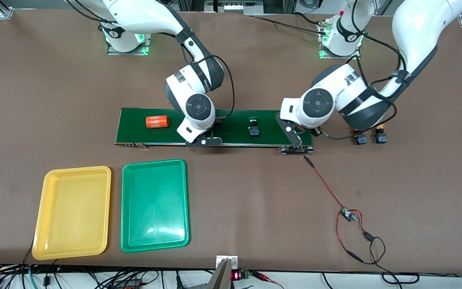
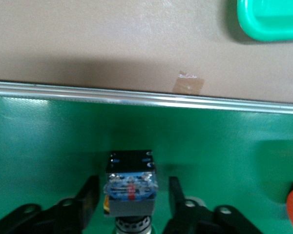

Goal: Sort buttons by color to trays
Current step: 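Carry the button to the green tray while the left gripper places the capacitor, then release the button into the green tray while the left gripper reaches buttons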

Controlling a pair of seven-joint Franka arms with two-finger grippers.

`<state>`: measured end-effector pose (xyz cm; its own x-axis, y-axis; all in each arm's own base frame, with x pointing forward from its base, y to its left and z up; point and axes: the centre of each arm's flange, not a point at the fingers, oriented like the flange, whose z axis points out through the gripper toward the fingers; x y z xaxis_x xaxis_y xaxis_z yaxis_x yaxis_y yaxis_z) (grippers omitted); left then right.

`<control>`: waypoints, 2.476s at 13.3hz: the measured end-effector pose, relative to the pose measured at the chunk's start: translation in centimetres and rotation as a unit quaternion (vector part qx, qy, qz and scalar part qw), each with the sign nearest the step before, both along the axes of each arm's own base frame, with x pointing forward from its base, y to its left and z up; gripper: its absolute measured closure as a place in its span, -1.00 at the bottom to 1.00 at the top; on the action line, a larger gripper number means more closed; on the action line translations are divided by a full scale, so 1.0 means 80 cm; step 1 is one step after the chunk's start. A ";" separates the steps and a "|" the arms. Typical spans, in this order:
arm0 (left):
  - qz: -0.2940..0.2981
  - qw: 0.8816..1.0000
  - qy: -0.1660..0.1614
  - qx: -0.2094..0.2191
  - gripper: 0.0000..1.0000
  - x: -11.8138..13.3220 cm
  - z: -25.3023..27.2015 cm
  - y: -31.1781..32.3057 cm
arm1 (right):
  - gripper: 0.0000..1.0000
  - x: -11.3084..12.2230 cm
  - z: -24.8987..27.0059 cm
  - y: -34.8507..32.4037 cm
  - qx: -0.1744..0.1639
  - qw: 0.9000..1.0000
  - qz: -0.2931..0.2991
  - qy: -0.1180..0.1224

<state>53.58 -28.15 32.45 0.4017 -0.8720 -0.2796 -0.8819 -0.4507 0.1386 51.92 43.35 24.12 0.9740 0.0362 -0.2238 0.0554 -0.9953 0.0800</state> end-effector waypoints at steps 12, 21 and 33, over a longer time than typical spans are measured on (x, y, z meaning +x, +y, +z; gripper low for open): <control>-0.173 0.983 -0.011 -0.056 0.00 -0.017 -0.045 -0.014 | 0.18 0.143 0.138 -0.131 0.008 0.985 -0.116 -0.125; -0.165 0.984 -0.002 -0.062 -0.93 -0.016 -0.069 -0.005 | 0.18 0.264 0.051 -0.320 0.006 0.982 -0.018 -0.190; 0.264 0.959 -0.078 0.068 -1.00 0.052 0.000 0.087 | -0.46 0.297 -0.037 -0.325 0.022 0.982 -0.016 -0.189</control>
